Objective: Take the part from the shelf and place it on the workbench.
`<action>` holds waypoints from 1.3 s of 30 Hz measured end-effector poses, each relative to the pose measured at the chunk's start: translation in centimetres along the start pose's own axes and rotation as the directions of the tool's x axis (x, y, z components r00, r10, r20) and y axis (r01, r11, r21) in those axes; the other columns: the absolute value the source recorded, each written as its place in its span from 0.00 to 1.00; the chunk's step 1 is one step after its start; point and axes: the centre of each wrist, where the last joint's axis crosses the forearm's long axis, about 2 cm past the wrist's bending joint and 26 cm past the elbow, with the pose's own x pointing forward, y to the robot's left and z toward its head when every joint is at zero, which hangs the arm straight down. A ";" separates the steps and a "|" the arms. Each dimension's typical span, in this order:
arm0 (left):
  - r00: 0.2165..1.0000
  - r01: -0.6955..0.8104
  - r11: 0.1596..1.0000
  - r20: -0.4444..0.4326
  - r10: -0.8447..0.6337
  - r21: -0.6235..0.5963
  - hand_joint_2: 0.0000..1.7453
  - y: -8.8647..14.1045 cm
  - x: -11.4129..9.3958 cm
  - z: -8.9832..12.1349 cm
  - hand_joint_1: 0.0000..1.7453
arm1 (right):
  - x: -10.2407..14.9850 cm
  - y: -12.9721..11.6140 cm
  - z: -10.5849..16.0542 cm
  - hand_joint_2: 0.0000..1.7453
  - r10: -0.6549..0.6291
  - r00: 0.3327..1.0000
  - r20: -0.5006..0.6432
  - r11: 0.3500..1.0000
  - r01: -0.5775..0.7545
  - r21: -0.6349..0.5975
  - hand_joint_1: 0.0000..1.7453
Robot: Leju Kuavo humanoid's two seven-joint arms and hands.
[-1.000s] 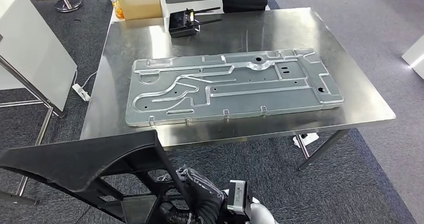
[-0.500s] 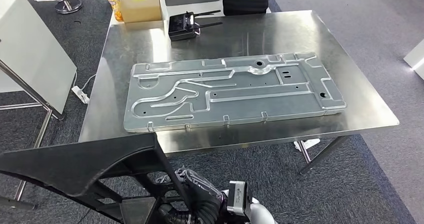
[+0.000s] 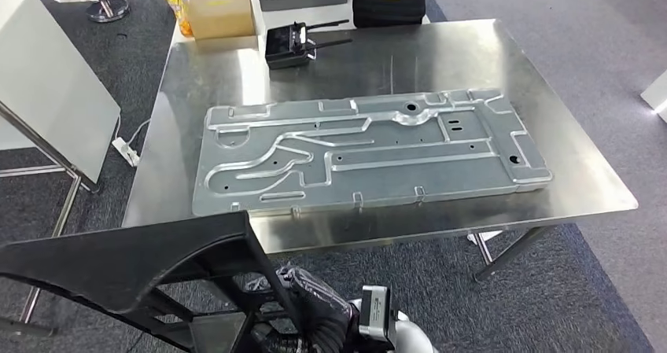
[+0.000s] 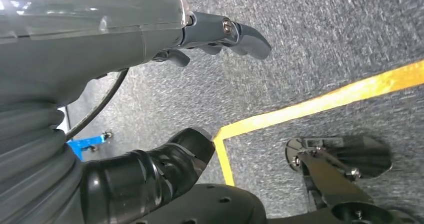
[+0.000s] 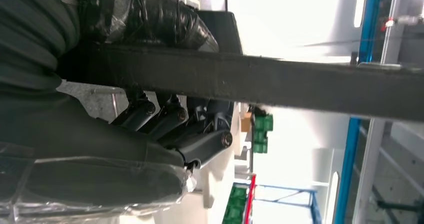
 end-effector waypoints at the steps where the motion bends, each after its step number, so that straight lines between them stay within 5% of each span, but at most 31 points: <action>1: 1.000 0.000 1.000 0.000 0.000 0.000 1.00 0.0 0.0 0.0 0.00 | 0.0 0.0 0.0 1.00 0.000 1.000 0.001 1.000 0.000 0.000 0.95; 24: 1.000 0.025 1.000 -0.001 -0.025 0.009 1.00 0.2 -0.2 0.0 0.00 | 0.1 -1.1 0.6 1.00 0.060 0.997 -0.045 0.993 -0.064 -0.100 0.95; 39: 0.997 0.076 0.997 0.013 -0.076 -0.015 1.00 0.2 0.3 -0.1 0.00 | 6.8 -13.5 -1.1 1.00 0.365 0.919 -0.150 0.851 -0.395 -0.347 0.95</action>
